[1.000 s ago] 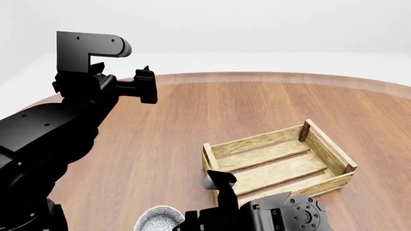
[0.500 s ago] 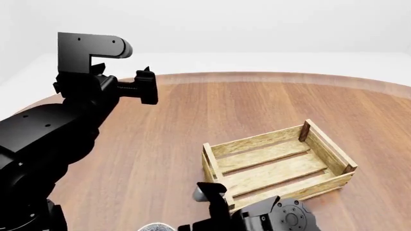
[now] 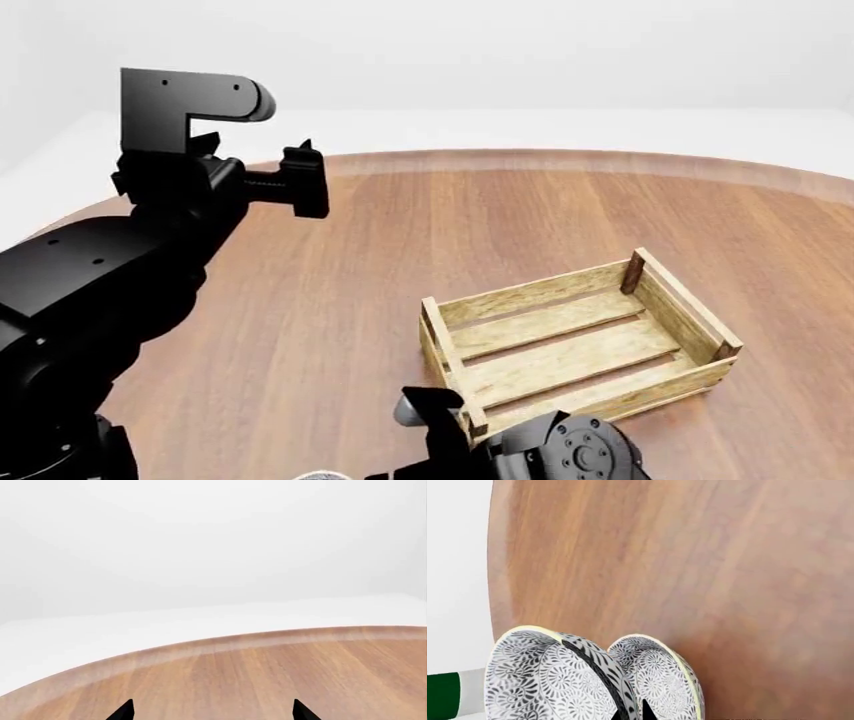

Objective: Stack the right bowl on the left bowl and place them in the tray.

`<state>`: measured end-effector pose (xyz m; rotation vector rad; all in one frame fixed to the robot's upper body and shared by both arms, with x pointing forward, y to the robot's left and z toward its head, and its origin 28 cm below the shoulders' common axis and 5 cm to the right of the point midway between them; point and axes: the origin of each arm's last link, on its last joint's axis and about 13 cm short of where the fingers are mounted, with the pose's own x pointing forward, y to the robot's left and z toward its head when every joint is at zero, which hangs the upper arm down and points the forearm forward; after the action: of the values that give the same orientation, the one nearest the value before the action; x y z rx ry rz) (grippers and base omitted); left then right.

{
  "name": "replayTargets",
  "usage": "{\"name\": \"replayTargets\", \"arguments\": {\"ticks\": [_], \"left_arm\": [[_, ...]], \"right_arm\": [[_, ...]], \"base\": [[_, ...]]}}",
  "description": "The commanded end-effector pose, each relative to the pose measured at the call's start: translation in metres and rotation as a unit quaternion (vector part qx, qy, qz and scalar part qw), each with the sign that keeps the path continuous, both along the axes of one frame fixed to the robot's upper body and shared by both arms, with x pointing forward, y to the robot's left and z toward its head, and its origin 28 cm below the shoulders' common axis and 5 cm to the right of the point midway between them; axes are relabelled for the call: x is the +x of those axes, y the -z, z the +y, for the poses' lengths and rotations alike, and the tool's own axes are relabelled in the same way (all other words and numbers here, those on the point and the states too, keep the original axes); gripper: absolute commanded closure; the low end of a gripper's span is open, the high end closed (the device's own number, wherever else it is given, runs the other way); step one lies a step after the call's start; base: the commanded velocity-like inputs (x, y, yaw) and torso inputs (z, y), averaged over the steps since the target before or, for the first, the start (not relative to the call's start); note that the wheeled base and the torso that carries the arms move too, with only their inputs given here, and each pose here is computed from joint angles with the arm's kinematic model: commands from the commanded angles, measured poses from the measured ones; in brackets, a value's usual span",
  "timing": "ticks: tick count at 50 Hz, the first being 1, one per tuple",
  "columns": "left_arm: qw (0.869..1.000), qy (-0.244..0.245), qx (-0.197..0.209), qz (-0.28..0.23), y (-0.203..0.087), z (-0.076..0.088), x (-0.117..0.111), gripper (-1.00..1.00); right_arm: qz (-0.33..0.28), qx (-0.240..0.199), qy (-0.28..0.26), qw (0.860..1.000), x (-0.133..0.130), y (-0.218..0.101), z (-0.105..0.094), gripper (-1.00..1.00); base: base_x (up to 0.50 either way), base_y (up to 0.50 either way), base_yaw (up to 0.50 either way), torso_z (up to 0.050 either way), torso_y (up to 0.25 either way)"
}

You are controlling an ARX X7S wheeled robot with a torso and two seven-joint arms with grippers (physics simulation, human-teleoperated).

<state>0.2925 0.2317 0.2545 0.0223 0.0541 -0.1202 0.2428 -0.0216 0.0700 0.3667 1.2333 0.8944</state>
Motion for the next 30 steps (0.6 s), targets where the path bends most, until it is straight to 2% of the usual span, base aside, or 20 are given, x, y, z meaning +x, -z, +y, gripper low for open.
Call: {"name": "replayTargets", "arguments": {"ticks": [1, 30], "left_arm": [[1.0, 0.0, -0.001, -0.001, -0.001, 0.0, -0.001, -1.0], [1.0, 0.004, -0.001, 0.001, 0.001, -0.002, -0.002, -1.0]], "right_arm": [[0.015, 0.004, 0.012, 1.0, 0.002, 0.006, 0.0, 1.0], [0.038, 0.006, 0.0, 0.999, 0.0, 0.024, 0.006, 1.0]], "base": [[0.0, 0.0, 0.0, 0.0, 0.0], [0.0, 0.0, 0.0, 0.0, 0.0]]}}
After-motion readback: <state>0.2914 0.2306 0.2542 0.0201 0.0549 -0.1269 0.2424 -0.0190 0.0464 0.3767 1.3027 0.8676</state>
